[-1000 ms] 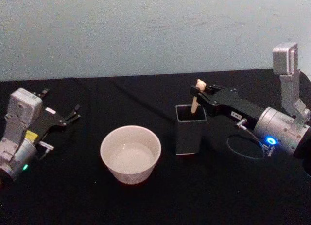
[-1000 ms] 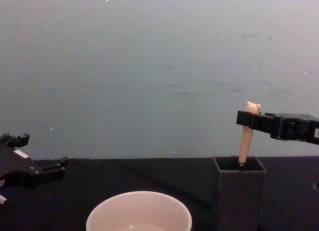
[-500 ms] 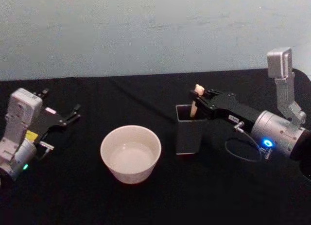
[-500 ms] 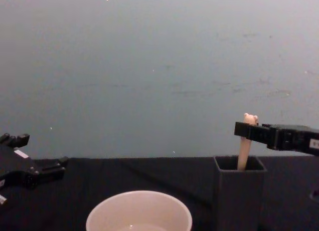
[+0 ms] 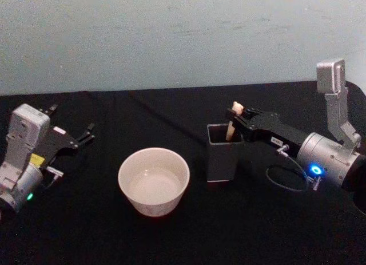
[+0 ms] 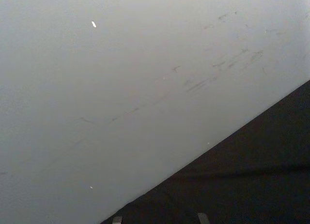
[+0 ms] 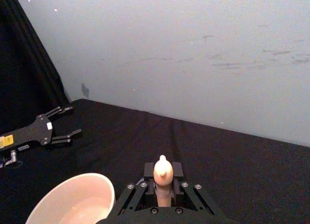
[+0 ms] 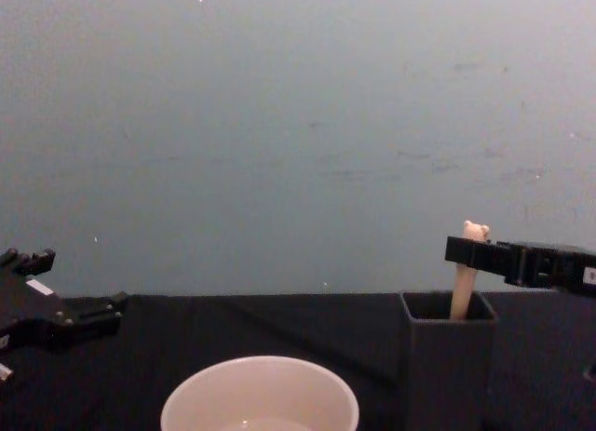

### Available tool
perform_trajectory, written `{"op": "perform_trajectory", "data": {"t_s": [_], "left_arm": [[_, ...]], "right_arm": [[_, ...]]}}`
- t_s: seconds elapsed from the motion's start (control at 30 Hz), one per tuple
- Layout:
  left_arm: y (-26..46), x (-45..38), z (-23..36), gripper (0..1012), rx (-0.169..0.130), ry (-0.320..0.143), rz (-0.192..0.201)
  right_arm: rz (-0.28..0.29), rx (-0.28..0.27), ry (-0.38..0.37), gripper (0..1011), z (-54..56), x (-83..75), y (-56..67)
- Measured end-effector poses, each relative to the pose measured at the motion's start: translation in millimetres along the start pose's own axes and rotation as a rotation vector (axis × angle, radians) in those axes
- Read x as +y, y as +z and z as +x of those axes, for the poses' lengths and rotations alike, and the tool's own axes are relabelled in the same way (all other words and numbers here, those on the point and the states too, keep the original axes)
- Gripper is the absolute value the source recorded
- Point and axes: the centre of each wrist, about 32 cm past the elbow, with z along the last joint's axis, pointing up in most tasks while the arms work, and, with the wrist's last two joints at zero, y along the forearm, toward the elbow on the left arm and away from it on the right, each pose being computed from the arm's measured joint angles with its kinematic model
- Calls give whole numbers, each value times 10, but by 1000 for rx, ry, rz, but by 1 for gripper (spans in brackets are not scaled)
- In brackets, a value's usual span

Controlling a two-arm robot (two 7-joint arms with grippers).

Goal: Pick up the stirring spoon with one hand, stir inside the cup, then place it back in its original position.

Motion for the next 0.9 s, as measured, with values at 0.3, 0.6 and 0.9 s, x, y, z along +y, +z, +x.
{"op": "perform_trajectory", "data": {"t_s": [0.3, 0.6, 0.9], "left_arm": [[0, 0, 0, 1001, 0, 0, 0], [0, 0, 0, 1001, 0, 0, 0], [0, 0, 0, 1001, 0, 0, 0]], "right_arm": [[-12, 18, -20, 218, 8, -16, -19], [-12, 17, -19, 218, 9, -18, -18], [-10, 16, -17, 221, 7, -16, -15]]}}
